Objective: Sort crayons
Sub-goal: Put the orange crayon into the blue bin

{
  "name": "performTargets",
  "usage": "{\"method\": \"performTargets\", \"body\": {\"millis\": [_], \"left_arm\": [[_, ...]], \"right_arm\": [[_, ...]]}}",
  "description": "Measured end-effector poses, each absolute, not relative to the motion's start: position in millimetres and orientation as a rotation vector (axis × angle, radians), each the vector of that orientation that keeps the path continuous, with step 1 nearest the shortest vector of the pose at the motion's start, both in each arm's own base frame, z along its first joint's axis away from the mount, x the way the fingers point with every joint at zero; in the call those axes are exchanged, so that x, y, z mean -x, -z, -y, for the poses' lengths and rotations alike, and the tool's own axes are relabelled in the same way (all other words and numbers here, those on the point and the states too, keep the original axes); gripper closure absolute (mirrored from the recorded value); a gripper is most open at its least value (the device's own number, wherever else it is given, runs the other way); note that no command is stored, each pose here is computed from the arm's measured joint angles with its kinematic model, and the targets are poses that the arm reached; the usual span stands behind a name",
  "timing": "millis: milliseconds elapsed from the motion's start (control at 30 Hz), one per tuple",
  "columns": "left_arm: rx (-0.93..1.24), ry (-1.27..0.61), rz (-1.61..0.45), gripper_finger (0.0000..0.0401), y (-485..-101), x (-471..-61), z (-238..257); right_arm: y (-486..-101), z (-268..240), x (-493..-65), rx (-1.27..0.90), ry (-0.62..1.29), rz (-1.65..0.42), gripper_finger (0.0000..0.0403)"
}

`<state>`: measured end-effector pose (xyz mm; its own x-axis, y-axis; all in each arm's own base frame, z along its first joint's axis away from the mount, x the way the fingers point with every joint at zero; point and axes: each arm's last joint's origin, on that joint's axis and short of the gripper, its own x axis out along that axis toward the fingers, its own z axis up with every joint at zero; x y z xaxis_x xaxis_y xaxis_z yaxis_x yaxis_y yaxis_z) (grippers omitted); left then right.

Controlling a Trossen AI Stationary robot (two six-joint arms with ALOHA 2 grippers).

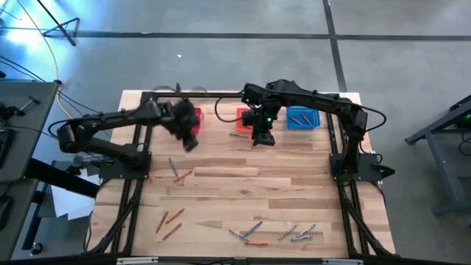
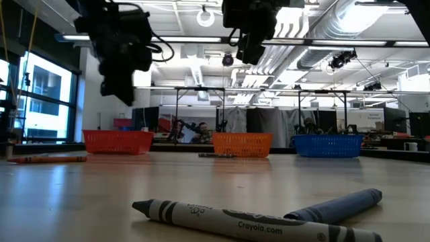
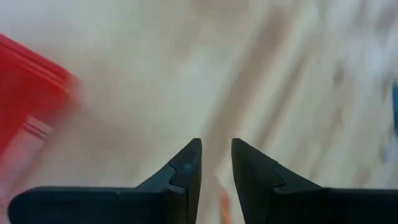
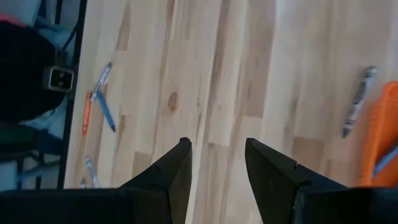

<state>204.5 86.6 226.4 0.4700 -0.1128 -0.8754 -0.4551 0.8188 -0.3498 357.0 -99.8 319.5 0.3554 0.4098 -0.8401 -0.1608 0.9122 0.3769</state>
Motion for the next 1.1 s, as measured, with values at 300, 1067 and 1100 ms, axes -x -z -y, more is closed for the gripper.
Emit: {"method": "performTargets", "body": {"millis": [300, 1067, 1100], "left_arm": [[0.597, -0.181, -1.312, 0.0325, -217, -214, -13], [0.574, -0.388, -1.176, 0.0325, -164, -205, 25], [0.564, -0.383, -1.179, 0.0325, -164, -204, 25]], "right_arm": [[-319, 90, -360, -0.223, -0.401, -1.155, 0.0261], [-275, 21, -311, -0.242, -0.136, -1.471, 0.0261], [-274, 19, -307, -0.240, -0.113, -1.443, 0.0261]]}}
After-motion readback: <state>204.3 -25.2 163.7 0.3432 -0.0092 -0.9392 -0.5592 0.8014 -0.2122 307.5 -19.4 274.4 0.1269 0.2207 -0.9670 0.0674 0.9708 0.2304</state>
